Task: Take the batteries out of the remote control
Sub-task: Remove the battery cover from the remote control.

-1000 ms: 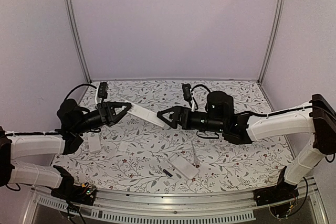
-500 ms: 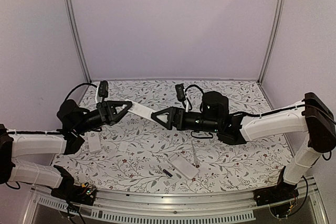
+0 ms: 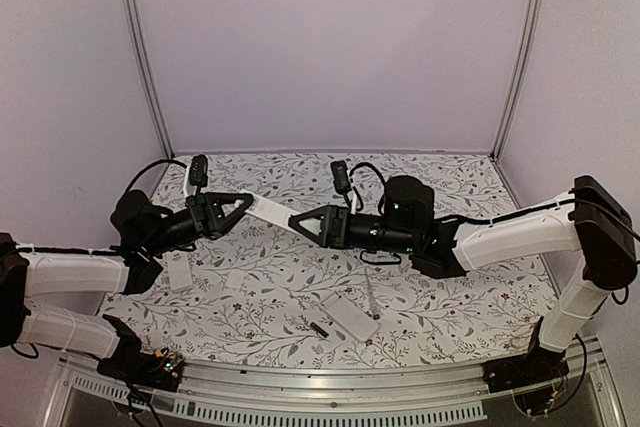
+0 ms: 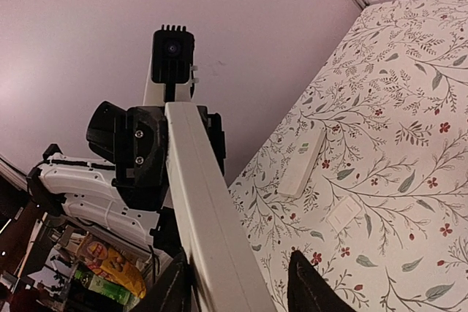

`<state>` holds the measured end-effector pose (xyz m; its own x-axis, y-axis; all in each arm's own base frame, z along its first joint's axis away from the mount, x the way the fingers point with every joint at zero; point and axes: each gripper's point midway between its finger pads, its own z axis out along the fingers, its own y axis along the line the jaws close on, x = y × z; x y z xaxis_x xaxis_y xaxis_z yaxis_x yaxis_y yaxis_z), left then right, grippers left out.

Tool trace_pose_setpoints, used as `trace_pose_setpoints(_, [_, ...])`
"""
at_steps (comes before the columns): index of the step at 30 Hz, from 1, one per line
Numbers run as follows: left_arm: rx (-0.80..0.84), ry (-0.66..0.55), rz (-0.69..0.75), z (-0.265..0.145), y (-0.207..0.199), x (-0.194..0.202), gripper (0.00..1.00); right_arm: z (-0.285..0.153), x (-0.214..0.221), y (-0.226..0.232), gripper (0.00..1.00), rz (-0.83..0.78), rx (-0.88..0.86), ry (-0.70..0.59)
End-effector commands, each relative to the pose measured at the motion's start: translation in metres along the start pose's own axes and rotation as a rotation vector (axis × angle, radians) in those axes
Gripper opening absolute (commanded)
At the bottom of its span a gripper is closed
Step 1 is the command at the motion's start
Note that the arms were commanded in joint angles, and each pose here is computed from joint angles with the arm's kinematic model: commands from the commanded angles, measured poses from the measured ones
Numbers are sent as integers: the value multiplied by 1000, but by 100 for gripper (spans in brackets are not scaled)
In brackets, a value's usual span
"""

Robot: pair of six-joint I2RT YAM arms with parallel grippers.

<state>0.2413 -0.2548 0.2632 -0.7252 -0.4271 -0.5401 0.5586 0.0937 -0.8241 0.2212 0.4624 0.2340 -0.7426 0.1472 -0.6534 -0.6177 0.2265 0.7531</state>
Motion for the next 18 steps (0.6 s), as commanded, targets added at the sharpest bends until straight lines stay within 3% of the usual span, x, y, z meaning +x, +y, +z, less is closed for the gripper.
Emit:
trace_pose_setpoints(1, [55,-10,25,1,-16,-3,0,3,3,0,38,12,-10,1])
trace_pose_setpoints(3, [57,-12,26,1,-17,-4,0,2,5,-1,34,16,-9,2])
trace_pose_setpoints(18, [77,-41,33,-2,-27,-10,0,-14,15,-13,34,46,34,2])
